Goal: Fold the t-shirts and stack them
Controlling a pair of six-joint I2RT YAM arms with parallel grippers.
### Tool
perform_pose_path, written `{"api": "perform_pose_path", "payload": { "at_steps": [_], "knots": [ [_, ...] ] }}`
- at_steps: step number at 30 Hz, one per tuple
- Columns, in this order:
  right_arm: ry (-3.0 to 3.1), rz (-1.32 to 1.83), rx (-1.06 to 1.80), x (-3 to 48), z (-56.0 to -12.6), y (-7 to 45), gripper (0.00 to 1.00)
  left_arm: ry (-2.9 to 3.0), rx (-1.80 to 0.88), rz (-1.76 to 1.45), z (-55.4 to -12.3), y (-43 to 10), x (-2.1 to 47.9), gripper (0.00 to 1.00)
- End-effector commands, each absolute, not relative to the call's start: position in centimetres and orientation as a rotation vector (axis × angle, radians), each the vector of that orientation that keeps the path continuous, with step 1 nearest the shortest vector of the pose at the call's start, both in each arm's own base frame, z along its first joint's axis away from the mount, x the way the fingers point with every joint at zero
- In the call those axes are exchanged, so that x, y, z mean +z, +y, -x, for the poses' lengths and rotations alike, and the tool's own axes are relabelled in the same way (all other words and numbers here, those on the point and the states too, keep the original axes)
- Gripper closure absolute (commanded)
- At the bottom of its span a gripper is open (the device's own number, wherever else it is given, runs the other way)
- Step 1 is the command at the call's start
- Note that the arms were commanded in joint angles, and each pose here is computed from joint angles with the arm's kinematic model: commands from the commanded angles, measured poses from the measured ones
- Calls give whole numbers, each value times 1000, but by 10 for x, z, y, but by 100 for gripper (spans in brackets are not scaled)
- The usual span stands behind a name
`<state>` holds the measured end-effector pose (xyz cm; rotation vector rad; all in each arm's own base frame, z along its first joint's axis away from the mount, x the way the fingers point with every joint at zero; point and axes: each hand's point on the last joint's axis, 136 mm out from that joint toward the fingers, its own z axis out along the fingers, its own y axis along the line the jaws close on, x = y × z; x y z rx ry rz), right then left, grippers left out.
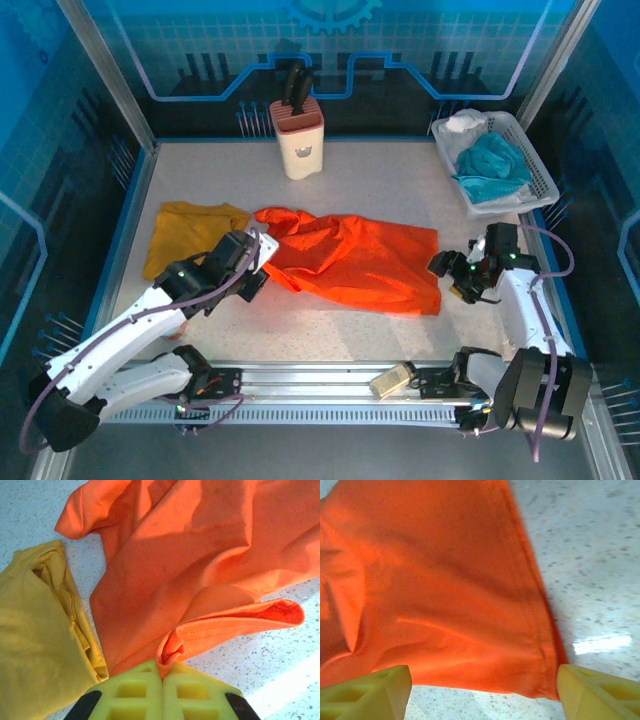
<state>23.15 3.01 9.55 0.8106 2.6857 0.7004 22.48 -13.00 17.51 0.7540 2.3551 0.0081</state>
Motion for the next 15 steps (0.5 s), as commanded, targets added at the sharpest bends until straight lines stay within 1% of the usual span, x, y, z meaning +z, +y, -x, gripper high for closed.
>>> {"api": "perform_pose_path", "payload": {
  "at_steps": [1, 5, 8, 9, 10, 11, 12, 13, 14, 15],
  "knots": [
    [2642, -712, 743, 111, -255, 37, 22, 2332, -98, -879, -210, -147, 172, 96],
    [2648, -716, 761, 110, -266, 37, 21, 2309, -172, -1133, -183, -168, 153, 96],
    [2652, -713, 760, 110, -270, 36, 20, 2326, -148, -1275, -167, -167, 132, 94],
    [2655, -711, 754, 110, -270, 36, 20, 2346, -133, -1314, -162, -164, 127, 83],
    [2658, -716, 740, 109, -270, 34, 20, 2363, -122, -1332, -159, -161, 124, 68],
    [2658, -722, 727, 107, -270, 32, 20, 2370, -107, -1336, -158, -158, 122, 44],
    [2657, -718, 724, 106, -271, 32, 20, 2367, -93, -1341, -157, -156, 120, 31],
    [2656, -718, 726, 105, -273, 32, 20, 2364, -80, -1339, -157, -153, 120, 27],
    [2654, -718, 731, 105, -275, 32, 19, 2353, -53, -1319, -160, -150, 122, 20],
    [2651, -713, 739, 104, -277, 33, 19, 2334, 2, -1250, -170, -145, 128, 8]
  ]
}}
